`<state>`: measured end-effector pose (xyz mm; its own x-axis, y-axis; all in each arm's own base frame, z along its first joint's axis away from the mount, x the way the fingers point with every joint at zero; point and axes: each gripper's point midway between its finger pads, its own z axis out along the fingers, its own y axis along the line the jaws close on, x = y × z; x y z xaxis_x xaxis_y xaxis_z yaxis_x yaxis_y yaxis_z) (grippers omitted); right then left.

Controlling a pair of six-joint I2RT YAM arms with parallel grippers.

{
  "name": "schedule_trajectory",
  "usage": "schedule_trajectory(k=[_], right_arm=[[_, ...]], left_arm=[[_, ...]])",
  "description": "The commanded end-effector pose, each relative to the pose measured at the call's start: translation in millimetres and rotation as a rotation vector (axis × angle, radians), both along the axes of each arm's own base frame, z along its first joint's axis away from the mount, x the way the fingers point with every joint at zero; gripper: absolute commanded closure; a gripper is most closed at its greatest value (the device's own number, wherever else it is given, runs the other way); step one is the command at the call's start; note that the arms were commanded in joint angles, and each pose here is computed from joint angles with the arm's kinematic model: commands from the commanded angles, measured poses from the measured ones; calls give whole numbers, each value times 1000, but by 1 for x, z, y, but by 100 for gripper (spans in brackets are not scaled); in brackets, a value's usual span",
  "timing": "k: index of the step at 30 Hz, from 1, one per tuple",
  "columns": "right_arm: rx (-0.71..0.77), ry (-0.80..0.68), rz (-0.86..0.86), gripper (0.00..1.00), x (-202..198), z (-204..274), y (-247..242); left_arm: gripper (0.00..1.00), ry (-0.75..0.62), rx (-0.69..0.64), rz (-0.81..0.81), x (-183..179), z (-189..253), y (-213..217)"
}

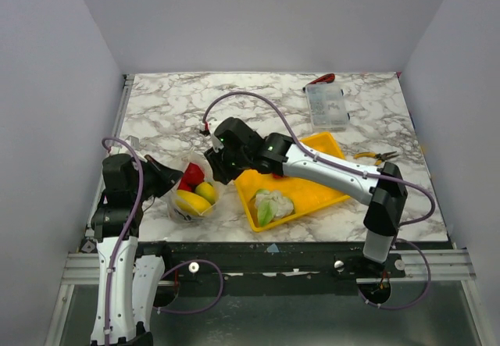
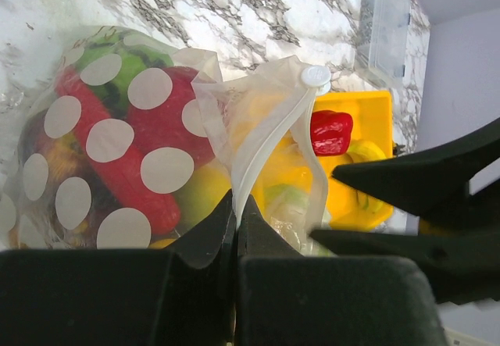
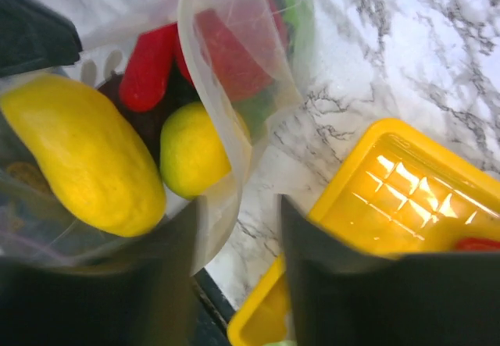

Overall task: Place the food in the zip-top bag and seal the zipper
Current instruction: Adjust the zipper food storage bag at the center of the board.

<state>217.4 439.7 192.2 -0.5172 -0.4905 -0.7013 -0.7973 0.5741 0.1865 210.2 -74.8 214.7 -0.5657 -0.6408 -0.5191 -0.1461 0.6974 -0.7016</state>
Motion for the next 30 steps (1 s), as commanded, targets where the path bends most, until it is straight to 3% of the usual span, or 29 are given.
schedule_trajectory(k=[1, 2, 7, 9, 13, 17, 23, 30], right_arm=[[103, 129, 45, 89, -18, 11, 35], [174, 199, 32, 99, -26, 24, 45], [556, 514, 42, 100, -68, 104, 80], [653, 567, 13, 100, -69, 112, 80], [595, 543, -235, 100, -32, 61, 63], [574, 578, -335, 100, -16, 26, 54], [709, 508, -301, 100, -10, 98, 50], [724, 579, -412, 100, -3, 70, 50]], left_arm=[[100, -66, -14, -86, 3, 21, -11], [100, -78, -29, -113, 3, 25, -15], [100, -179, -183, -201, -7, 67, -40], [100, -170, -168, -161, -8, 68, -35], [100, -54, -118, -92, 2, 19, -22], [100, 99, -134, -184, 4, -21, -31], [100, -209, -51, -225, -5, 64, -32], [100, -38, -107, -300, 0, 11, -40]])
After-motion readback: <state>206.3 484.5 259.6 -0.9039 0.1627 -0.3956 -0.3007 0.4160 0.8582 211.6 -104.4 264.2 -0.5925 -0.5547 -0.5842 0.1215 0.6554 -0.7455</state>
